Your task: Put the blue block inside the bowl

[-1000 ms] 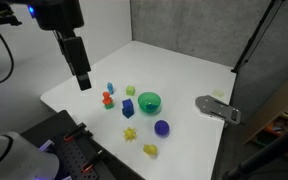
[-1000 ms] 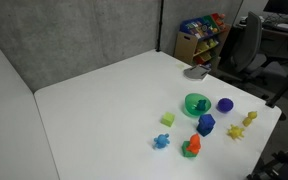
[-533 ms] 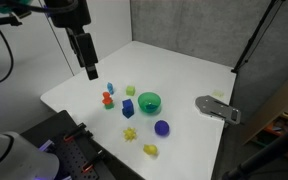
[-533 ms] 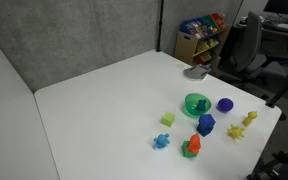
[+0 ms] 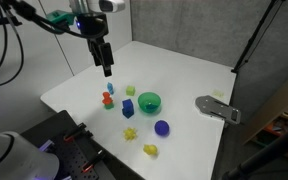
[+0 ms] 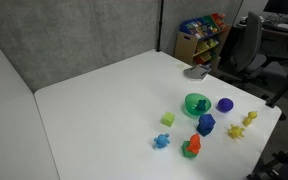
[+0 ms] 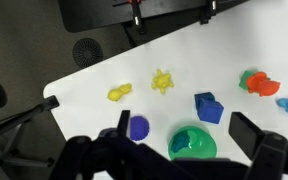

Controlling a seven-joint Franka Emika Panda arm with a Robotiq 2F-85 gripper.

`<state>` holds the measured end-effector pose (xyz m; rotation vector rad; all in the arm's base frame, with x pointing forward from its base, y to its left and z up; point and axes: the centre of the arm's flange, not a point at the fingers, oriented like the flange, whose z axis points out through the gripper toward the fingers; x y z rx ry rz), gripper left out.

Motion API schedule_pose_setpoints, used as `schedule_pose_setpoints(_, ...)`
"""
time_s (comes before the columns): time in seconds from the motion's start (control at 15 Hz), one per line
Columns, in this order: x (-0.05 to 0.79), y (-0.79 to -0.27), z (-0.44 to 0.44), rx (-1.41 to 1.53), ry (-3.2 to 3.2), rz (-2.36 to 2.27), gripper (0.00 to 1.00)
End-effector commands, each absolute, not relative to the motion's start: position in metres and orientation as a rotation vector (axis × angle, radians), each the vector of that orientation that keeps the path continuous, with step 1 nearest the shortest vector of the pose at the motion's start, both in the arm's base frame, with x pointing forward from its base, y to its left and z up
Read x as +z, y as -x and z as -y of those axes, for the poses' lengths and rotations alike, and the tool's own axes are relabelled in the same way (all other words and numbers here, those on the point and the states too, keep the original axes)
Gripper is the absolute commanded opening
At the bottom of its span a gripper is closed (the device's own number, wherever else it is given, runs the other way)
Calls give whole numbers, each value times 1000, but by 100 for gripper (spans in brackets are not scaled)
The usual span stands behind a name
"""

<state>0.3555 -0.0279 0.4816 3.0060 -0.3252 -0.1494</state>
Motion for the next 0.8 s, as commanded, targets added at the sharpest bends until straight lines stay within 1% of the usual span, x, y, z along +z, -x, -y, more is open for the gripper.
schedule_pose_setpoints(0.0, 456, -398, 15, -189, -3048, 310, 100)
schedule_pose_setpoints(0.27, 412, -413, 5, -217, -3095, 260, 100)
schedule_pose_setpoints(0.73, 333, -436, -1, -136, -3130, 294, 100)
